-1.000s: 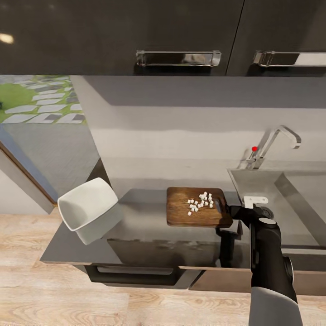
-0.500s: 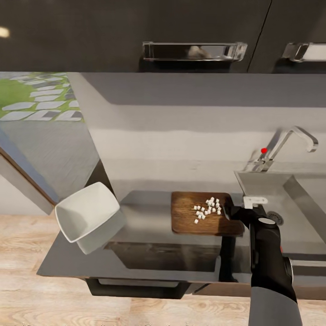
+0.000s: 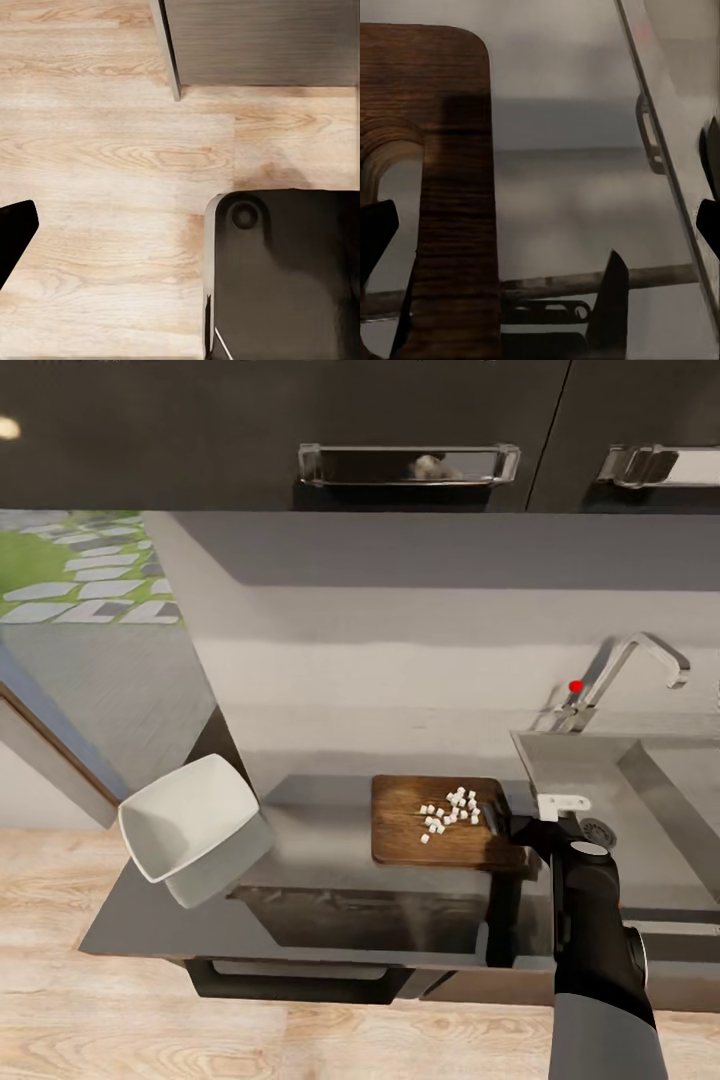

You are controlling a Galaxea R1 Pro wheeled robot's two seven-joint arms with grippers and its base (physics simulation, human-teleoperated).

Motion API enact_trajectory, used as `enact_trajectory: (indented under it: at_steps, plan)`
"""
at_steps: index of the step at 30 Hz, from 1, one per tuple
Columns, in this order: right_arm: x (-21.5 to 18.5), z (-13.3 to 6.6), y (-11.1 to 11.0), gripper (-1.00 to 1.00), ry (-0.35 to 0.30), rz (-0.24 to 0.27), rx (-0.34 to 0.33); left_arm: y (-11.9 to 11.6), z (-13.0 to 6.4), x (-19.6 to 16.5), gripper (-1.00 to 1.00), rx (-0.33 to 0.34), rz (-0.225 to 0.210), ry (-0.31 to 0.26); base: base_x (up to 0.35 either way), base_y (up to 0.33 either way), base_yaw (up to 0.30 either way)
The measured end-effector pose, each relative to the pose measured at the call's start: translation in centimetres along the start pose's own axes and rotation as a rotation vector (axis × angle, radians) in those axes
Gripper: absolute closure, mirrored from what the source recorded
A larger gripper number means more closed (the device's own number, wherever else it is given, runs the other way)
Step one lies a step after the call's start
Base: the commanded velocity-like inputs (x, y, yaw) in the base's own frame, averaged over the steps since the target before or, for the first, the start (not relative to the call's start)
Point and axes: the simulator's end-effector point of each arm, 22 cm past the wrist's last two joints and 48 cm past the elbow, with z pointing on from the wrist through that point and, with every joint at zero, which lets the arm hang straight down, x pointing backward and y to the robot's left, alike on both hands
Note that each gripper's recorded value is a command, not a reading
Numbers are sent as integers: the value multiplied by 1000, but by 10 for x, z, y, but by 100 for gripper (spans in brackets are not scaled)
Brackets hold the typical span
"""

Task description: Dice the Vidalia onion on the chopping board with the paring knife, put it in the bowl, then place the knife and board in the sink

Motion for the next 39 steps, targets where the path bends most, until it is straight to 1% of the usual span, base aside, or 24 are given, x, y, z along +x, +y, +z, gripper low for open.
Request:
enact_trajectory:
  at_steps: [11, 39]
  plan:
    - [2, 1, 0, -100, 3, -1, -1, 0, 0, 0, -100, -1, 0, 1, -4, -3, 0]
    - [18, 11, 4, -100, 37, -6, -5, 1, -6, 7, -100, 0, 5, 32, 0, 0, 0]
